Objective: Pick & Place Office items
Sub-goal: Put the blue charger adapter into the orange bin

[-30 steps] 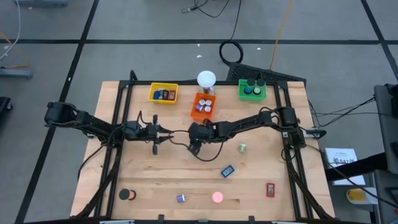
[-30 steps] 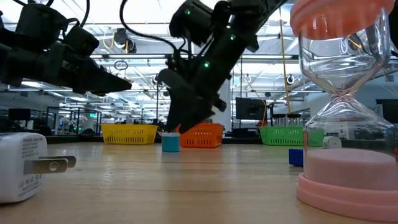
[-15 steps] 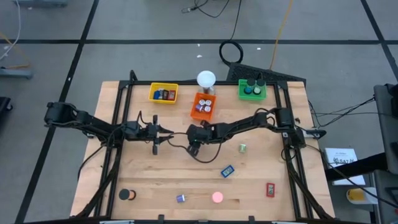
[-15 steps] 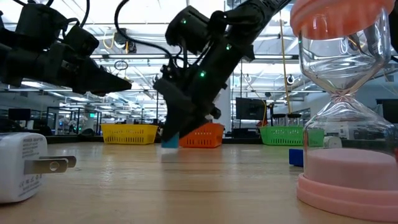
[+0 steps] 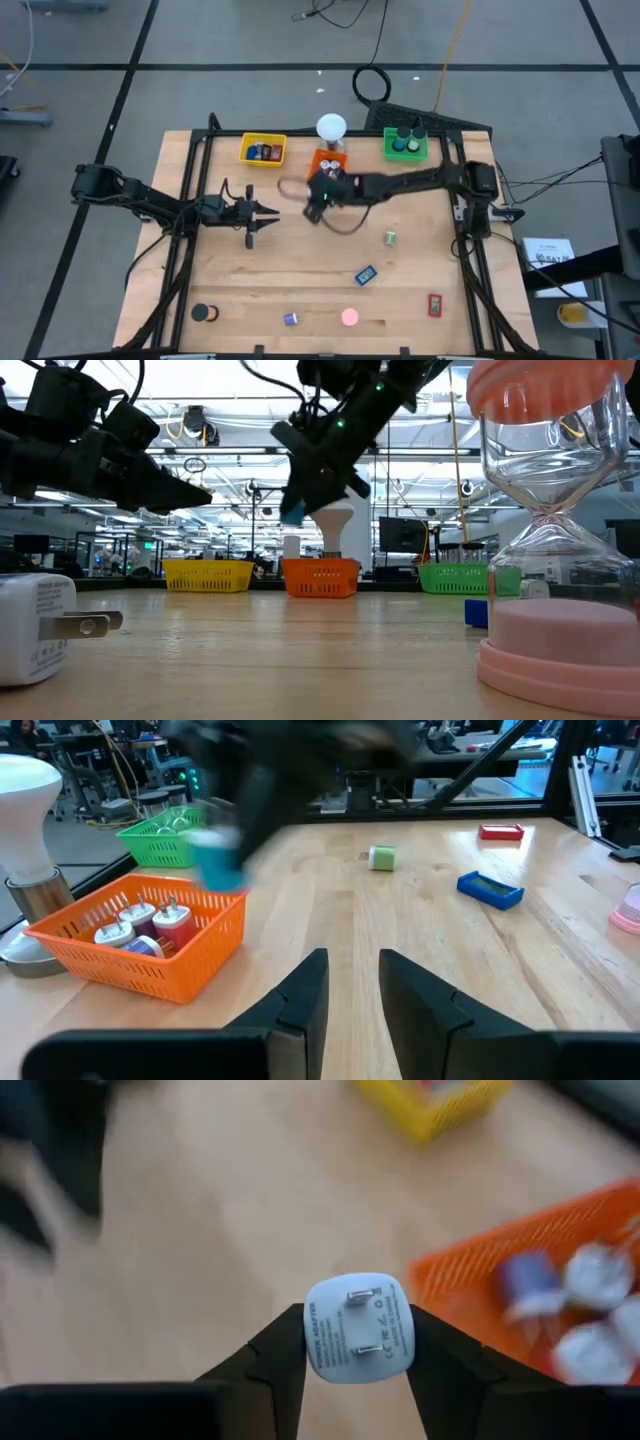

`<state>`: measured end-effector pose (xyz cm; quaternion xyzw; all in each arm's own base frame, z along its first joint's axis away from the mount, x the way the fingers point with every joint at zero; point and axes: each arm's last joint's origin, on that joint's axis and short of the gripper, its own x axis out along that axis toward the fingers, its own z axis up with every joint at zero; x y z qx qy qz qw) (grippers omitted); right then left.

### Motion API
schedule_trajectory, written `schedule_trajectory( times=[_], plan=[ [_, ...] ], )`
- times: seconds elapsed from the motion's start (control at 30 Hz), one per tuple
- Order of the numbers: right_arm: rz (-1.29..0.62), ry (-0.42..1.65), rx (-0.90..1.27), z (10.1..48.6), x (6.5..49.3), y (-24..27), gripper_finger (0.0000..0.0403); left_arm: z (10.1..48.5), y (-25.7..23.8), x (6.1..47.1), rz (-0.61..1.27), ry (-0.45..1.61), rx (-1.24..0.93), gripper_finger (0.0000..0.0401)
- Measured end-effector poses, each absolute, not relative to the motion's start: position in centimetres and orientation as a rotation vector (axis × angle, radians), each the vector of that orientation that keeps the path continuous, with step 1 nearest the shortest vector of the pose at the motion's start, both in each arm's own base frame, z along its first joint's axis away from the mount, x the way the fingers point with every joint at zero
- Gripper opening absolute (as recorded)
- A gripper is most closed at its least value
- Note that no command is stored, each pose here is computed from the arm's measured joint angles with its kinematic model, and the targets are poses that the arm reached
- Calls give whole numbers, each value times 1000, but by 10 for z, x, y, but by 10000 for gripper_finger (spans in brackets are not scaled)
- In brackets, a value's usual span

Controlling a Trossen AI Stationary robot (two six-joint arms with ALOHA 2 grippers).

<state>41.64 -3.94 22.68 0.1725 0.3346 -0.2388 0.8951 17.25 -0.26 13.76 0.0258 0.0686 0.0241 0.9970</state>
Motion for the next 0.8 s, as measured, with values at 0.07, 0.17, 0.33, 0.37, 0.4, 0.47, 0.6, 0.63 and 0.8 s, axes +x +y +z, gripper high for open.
schedule_trajectory(
  times=[0.07,0.17,0.33,0.37,0.4,0.47,0.6,0.63,0.8],
  plan=[
    [-537,687,375,228,414,-59,130,138,-3,173,48,137,52,90],
    [-583,735,407,216,409,-85,132,138,-3,173,48,137,52,90],
    [-602,831,448,187,409,-107,134,138,-3,173,48,137,52,90],
    [-597,812,450,186,411,-108,134,138,-3,173,48,137,52,90],
    [-595,794,451,188,413,-109,135,138,-3,172,48,137,52,90],
    [-593,794,447,188,413,-109,135,138,-3,173,48,137,52,90],
    [-591,818,440,184,413,-107,136,138,-3,173,48,137,52,90],
    [-591,813,440,185,413,-107,136,138,-3,173,48,137,52,90],
    [-581,818,425,171,419,-108,136,138,-3,173,48,137,52,90]
  ],
)
